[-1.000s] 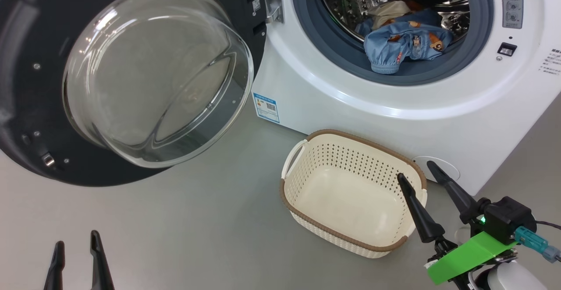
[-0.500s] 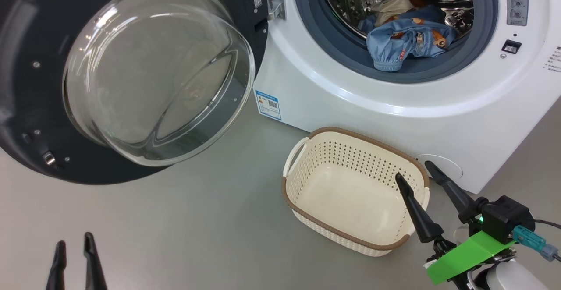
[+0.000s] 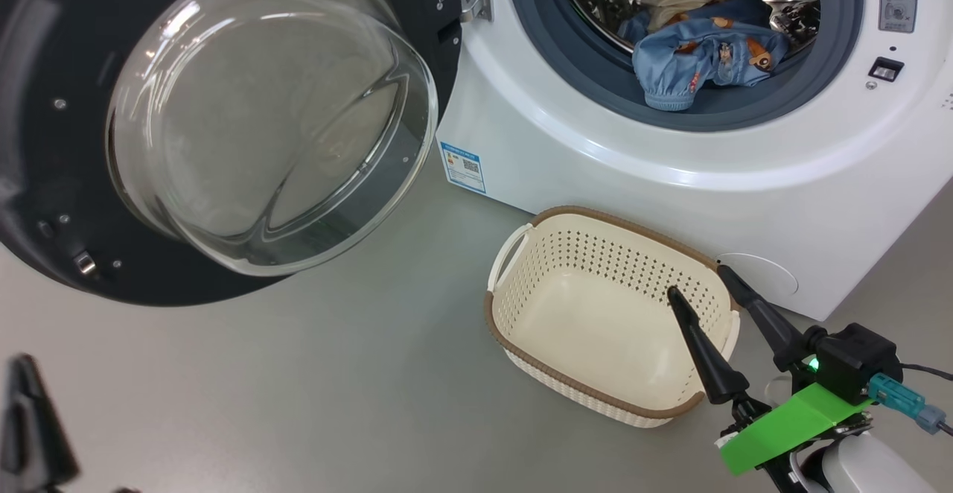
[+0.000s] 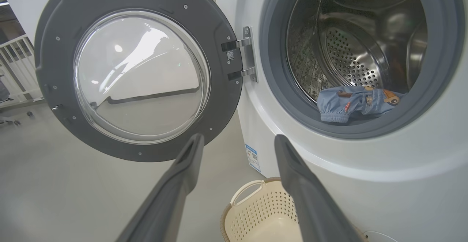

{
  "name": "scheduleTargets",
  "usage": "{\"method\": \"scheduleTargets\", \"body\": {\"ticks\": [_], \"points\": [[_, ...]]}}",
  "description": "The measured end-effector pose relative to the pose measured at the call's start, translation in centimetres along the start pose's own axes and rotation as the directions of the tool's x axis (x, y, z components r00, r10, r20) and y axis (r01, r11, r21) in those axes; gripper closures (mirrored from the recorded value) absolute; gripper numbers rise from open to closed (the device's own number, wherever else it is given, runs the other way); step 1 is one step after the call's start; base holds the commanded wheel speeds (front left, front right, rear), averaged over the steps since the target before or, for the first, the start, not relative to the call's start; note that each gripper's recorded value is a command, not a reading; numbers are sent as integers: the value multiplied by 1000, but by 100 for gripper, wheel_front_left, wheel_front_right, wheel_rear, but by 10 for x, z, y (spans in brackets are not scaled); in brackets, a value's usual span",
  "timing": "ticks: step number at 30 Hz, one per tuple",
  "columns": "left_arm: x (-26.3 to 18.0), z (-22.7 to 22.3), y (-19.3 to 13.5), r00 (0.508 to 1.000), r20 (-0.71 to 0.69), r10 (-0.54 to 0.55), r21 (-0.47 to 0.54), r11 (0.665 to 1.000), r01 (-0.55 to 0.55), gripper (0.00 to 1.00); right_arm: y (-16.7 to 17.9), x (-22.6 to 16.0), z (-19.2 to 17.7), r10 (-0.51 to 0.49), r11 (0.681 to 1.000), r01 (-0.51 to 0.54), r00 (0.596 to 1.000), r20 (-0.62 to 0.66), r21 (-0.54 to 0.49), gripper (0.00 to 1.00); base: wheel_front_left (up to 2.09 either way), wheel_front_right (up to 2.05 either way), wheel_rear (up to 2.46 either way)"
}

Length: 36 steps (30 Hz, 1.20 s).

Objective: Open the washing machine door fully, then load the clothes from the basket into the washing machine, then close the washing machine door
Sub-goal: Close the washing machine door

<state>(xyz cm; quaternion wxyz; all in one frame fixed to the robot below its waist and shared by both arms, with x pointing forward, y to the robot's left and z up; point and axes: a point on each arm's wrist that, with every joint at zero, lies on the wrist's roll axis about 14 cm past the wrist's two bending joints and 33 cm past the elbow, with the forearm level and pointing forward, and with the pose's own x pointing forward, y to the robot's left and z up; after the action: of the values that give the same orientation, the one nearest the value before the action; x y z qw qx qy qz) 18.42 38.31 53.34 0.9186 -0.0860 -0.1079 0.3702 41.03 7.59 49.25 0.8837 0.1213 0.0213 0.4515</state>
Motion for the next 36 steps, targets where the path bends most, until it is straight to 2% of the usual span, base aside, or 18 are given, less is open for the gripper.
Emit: {"method": "scheduleTargets", "body": {"ticks": [3, 8, 13, 16, 24, 31, 36], "points": [[13, 30, 6, 995, 98, 10, -25, 1000, -7, 100, 1, 3, 0, 6, 1000, -6, 1000, 4, 5, 0, 0, 0, 0], [40, 92, 28, 963, 267, 38, -149, 989, 2, 100, 0, 6, 1, 4, 1000, -4, 1000, 11, 13, 0, 0, 0, 0], [73, 149, 51, 937, 348, 40, -186, 982, 27, 100, -7, 6, 1, -12, 1000, 12, 1000, 16, 19, 0, 0, 0, 0], [94, 155, 60, 947, 316, 58, -260, 965, 27, 100, -10, 6, 1, -20, 1000, 19, 1000, 20, 23, 0, 0, 0, 0], [141, 166, 79, 962, 246, 119, -378, 926, -18, 100, -19, 5, 0, -38, 999, 38, 999, 26, 32, 0, 0, 0, 0], [173, 143, 76, 986, 101, 131, -409, 909, -79, 100, -31, 6, -8, -49, 998, 48, 999, 15, 34, 0, 0, 0, 0], [182, 129, 77, 991, 9, 133, -450, 886, -115, 100, -36, 7, -15, -52, 998, 52, 999, 5, 43, 0, 0, 0, 0]]}}
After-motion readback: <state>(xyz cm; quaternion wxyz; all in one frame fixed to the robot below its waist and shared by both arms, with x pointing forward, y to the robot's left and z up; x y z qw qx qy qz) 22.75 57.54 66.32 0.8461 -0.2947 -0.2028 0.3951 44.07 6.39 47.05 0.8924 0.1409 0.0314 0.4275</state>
